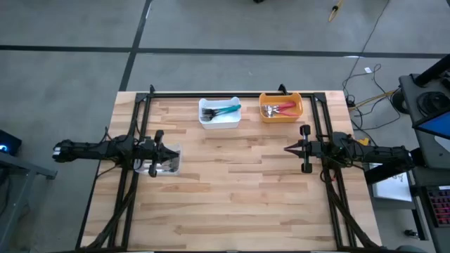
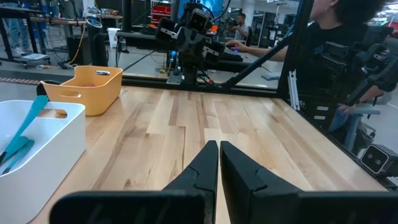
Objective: Sort silverware by color (type)
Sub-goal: Return to Home Position
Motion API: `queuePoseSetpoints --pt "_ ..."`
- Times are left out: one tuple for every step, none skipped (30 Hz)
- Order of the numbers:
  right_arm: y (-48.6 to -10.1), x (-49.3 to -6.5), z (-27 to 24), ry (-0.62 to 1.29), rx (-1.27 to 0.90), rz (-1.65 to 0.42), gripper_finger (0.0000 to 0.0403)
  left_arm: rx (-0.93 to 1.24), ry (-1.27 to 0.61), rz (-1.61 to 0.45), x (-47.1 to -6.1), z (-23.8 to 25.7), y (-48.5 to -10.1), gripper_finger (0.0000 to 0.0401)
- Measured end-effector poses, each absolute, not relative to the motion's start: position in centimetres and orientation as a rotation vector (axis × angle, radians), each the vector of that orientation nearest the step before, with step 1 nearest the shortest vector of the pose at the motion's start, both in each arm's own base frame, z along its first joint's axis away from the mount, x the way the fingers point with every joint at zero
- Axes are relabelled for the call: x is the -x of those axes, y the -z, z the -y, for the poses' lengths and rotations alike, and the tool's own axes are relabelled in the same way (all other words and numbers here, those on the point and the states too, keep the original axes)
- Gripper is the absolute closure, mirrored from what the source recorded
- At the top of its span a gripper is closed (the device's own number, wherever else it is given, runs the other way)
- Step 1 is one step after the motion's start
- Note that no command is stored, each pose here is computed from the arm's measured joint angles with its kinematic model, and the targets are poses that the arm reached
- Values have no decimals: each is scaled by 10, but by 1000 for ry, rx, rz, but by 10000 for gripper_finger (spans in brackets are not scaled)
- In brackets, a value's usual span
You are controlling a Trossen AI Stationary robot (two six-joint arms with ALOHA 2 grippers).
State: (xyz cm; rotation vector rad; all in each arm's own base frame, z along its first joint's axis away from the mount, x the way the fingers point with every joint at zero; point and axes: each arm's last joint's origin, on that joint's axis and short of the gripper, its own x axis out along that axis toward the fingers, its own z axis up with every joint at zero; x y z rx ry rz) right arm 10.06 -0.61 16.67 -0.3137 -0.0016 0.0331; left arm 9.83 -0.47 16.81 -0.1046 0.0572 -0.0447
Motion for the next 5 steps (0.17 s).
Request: queuePoseSetpoints --pt "-167 -101 6 -33 314 2 394 105 45 -57 -98 5 -168 401" --pt "-167 -101 6 -33 314 2 394 105 45 -57 -98 5 -168 401" --pt "-167 -101 6 -33 314 2 394 105 45 -57 -98 5 -168 401" --pt "-167 -101 6 -33 314 2 394 105 45 -57 -98 5 -168 401" --pt "-167 -101 6 -33 314 2 394 105 45 -57 -98 5 -168 401"
